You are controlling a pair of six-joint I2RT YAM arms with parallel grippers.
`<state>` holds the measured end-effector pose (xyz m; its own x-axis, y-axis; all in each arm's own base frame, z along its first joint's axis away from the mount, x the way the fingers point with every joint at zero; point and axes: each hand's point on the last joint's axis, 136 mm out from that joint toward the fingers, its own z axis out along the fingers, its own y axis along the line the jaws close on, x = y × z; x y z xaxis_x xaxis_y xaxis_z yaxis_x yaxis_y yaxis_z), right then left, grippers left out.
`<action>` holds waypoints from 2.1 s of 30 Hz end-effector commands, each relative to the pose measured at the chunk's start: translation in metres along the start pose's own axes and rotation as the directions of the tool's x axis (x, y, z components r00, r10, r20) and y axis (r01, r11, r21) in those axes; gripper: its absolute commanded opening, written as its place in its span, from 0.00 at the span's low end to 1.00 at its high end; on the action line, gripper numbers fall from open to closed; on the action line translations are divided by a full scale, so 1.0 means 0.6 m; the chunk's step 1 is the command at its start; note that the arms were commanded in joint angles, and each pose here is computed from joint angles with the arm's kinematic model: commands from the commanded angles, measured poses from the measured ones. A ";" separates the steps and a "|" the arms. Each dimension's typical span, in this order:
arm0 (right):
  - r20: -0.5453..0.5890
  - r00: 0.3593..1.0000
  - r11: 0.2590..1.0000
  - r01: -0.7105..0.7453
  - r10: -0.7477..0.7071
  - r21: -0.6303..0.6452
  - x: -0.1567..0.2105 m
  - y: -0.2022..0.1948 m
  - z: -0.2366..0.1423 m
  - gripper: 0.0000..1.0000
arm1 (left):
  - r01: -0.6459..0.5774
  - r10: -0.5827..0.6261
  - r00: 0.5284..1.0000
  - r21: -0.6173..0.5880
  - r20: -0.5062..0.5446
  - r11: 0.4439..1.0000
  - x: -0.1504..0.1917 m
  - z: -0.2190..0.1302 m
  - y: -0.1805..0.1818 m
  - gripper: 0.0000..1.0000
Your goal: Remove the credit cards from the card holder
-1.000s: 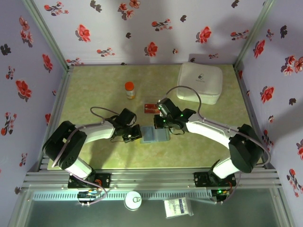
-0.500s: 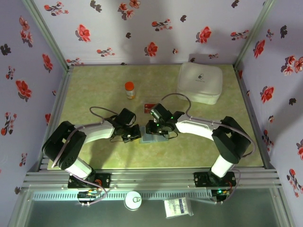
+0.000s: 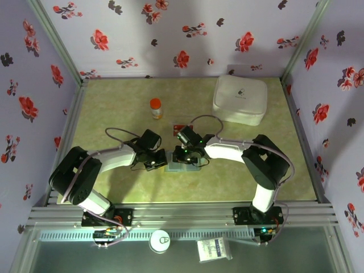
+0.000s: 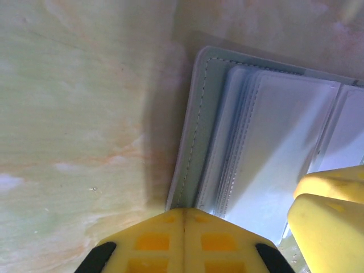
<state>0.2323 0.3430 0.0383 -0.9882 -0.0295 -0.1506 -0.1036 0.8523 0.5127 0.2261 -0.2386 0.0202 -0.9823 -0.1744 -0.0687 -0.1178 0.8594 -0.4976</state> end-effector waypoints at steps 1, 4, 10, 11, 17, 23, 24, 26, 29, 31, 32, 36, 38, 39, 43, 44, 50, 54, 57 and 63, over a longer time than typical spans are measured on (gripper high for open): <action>0.000 1.000 1.000 -0.002 0.002 -0.024 -0.007 0.018 0.006 0.25 | -0.010 0.011 1.000 -0.027 0.003 1.000 0.001 -0.007 0.013 0.00; 0.001 1.000 1.000 -0.009 0.009 0.006 -0.005 0.007 0.005 0.26 | -0.009 0.010 1.000 -0.023 0.004 1.000 0.001 -0.008 0.011 0.00; 0.002 1.000 0.999 -0.015 0.015 0.032 -0.001 -0.004 0.002 0.27 | -0.006 0.006 1.000 -0.020 -0.001 1.000 0.004 -0.008 0.013 0.00; 0.002 1.000 0.999 -0.017 0.017 0.032 0.000 -0.005 0.001 0.27 | -0.006 0.006 1.000 -0.017 -0.001 1.000 0.004 -0.009 0.012 0.00; 0.007 1.000 1.000 -0.017 0.017 0.020 0.000 -0.001 -0.001 0.23 | -0.001 0.001 1.000 -0.006 -0.006 1.000 0.006 -0.009 0.010 0.01; 0.011 1.000 0.995 -0.025 0.026 -0.093 -0.005 0.034 -0.002 0.21 | 0.004 -0.004 1.000 -0.001 -0.018 1.000 0.012 -0.004 0.013 0.01; 0.010 1.000 0.995 -0.025 0.026 -0.092 -0.006 0.035 -0.001 0.21 | 0.006 -0.006 1.000 0.000 -0.019 1.000 0.012 -0.003 0.013 0.01; 0.003 1.000 0.997 -0.030 0.031 -0.071 -0.004 0.027 0.005 0.21 | 0.008 -0.008 1.000 -0.001 -0.021 1.000 0.014 -0.002 0.014 0.01; -0.009 0.999 0.999 -0.037 0.036 -0.038 0.002 0.012 0.013 0.22 | 0.007 -0.007 1.000 -0.001 -0.022 1.000 0.015 -0.003 0.015 0.01; -0.015 0.999 0.999 -0.041 0.041 -0.020 0.004 0.004 0.016 0.22 | 0.006 -0.006 1.000 -0.006 -0.025 1.000 0.016 -0.002 0.017 0.01; -0.017 0.999 0.999 -0.040 0.040 -0.013 0.006 0.002 0.018 0.22 | 0.006 -0.006 1.000 -0.004 -0.024 1.000 0.016 -0.003 0.017 0.01; -0.021 0.999 0.999 -0.040 0.040 0.011 0.009 -0.008 0.019 0.22 | 0.007 -0.007 1.000 -0.008 -0.024 1.000 0.017 -0.003 0.019 0.01; -0.031 0.999 0.999 -0.040 0.040 0.015 0.012 -0.011 0.021 0.22 | 0.008 -0.008 1.000 -0.006 -0.025 1.000 0.017 -0.003 0.018 0.01; -0.035 0.999 0.999 -0.040 0.041 0.016 0.014 -0.012 0.023 0.22 | 0.007 -0.007 1.000 -0.005 -0.025 1.000 0.018 -0.004 0.018 0.01; -0.026 0.999 0.999 -0.038 0.038 0.030 0.013 -0.016 0.018 0.22 | 0.006 -0.006 1.000 -0.008 -0.023 1.000 0.018 -0.005 0.019 0.01; -0.019 0.999 0.999 -0.034 0.034 0.038 0.013 -0.018 0.014 0.22 | 0.007 -0.007 1.000 -0.010 -0.024 1.000 0.018 -0.005 0.020 0.01; 0.008 1.000 0.998 -0.021 0.020 0.061 0.006 -0.025 -0.007 0.22 | 0.008 -0.009 1.000 -0.014 -0.026 1.000 0.020 -0.005 0.023 0.00; 0.002 1.000 0.998 -0.024 0.024 0.062 0.009 -0.032 -0.007 0.22 | 0.010 -0.010 1.000 -0.015 -0.025 1.000 0.019 -0.006 0.023 0.01; 0.007 1.000 0.998 -0.024 0.023 0.055 0.007 -0.033 -0.011 0.21 | 0.011 -0.011 1.000 -0.017 -0.025 1.000 0.019 -0.006 0.023 0.01; 0.024 0.999 0.999 -0.037 0.036 0.016 0.003 -0.035 -0.018 0.21 | 0.010 -0.011 1.000 -0.021 -0.011 1.000 0.016 -0.013 0.022 0.01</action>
<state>0.2300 0.3246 0.0311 -0.9912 0.0106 -0.1319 -0.0564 0.8676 0.4941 0.2199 -0.2347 0.0200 -0.9832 -0.1718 -0.0617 -0.1179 0.8558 -0.5037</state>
